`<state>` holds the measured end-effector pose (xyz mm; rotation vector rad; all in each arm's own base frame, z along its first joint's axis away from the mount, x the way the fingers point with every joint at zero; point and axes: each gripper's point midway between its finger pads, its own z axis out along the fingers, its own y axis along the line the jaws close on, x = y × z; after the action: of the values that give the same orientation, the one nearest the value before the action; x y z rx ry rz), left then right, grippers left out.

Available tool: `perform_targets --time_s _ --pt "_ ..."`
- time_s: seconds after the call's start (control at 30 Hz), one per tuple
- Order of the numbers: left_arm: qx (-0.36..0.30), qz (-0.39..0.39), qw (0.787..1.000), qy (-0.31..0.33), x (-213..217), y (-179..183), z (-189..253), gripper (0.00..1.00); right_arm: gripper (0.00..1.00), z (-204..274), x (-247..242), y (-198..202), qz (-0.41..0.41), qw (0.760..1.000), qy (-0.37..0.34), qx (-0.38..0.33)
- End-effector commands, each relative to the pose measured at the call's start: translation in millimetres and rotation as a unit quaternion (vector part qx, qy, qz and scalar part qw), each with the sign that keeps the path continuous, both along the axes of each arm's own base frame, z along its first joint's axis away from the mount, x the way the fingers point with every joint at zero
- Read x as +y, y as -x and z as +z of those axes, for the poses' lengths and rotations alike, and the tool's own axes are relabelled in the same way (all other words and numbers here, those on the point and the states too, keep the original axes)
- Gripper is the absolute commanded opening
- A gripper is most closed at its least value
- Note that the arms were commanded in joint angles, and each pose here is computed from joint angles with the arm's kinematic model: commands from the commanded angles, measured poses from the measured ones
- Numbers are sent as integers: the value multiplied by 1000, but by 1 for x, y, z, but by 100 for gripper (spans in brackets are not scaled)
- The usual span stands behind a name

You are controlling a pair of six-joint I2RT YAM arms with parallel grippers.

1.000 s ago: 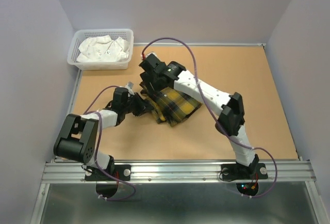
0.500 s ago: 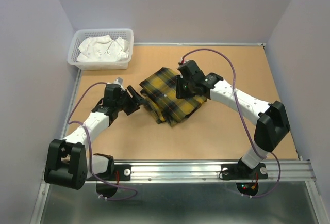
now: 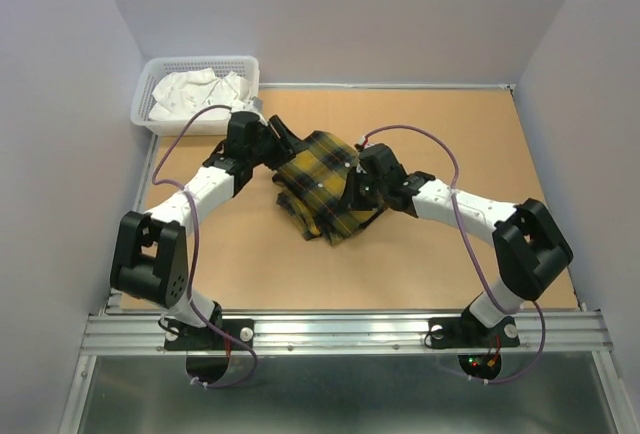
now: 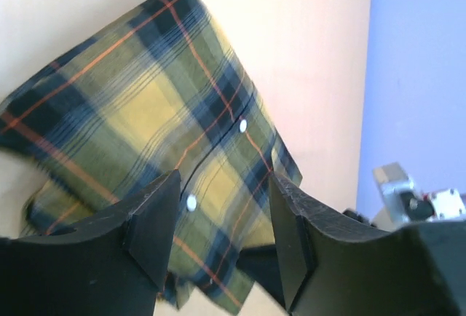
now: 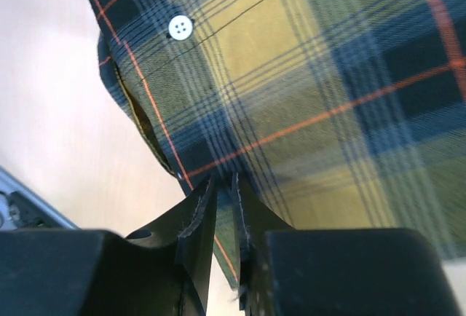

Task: Fold and stack the long sleeve shirts
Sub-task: Fold the shirt

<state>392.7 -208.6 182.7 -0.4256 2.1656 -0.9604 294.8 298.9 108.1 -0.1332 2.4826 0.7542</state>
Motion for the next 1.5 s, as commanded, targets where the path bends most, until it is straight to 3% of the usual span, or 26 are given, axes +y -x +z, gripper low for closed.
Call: perform_targets --time_s 0.0,0.2,0.43,0.67,0.7,0.87,0.9,1.0,1.23,1.47 --pt "8 18 1000 -20 -1 -16 -27 59 19 -14 23 6 32 998 -59 18" --pt "74 58 994 -58 21 -28 -112 54 19 -65 33 41 89 987 -86 100" --pt "104 86 987 -85 43 -37 -149 53 21 -86 41 63 117 981 -85 126" --pt "88 74 987 -109 45 -48 -145 56 30 -40 51 42 122 985 -105 56" --pt "80 71 988 -111 45 -49 -140 57 36 -24 49 38 117 987 -105 38" --pt "8 47 990 -131 47 -49 -84 73 52 27 15 -4 67 990 -121 -18" --pt "-10 45 991 -128 47 -45 -67 80 54 42 7 -10 60 989 -129 -33" --pt "-33 22 990 -135 35 -34 -46 85 56 59 -22 -33 29 988 -145 -47" --pt "-32 -80 985 -150 -31 23 -40 82 53 51 -48 -61 28 984 -178 -14" --pt "66 -81 980 -170 -28 52 -126 72 46 -36 -62 -55 -4 978 -196 66"
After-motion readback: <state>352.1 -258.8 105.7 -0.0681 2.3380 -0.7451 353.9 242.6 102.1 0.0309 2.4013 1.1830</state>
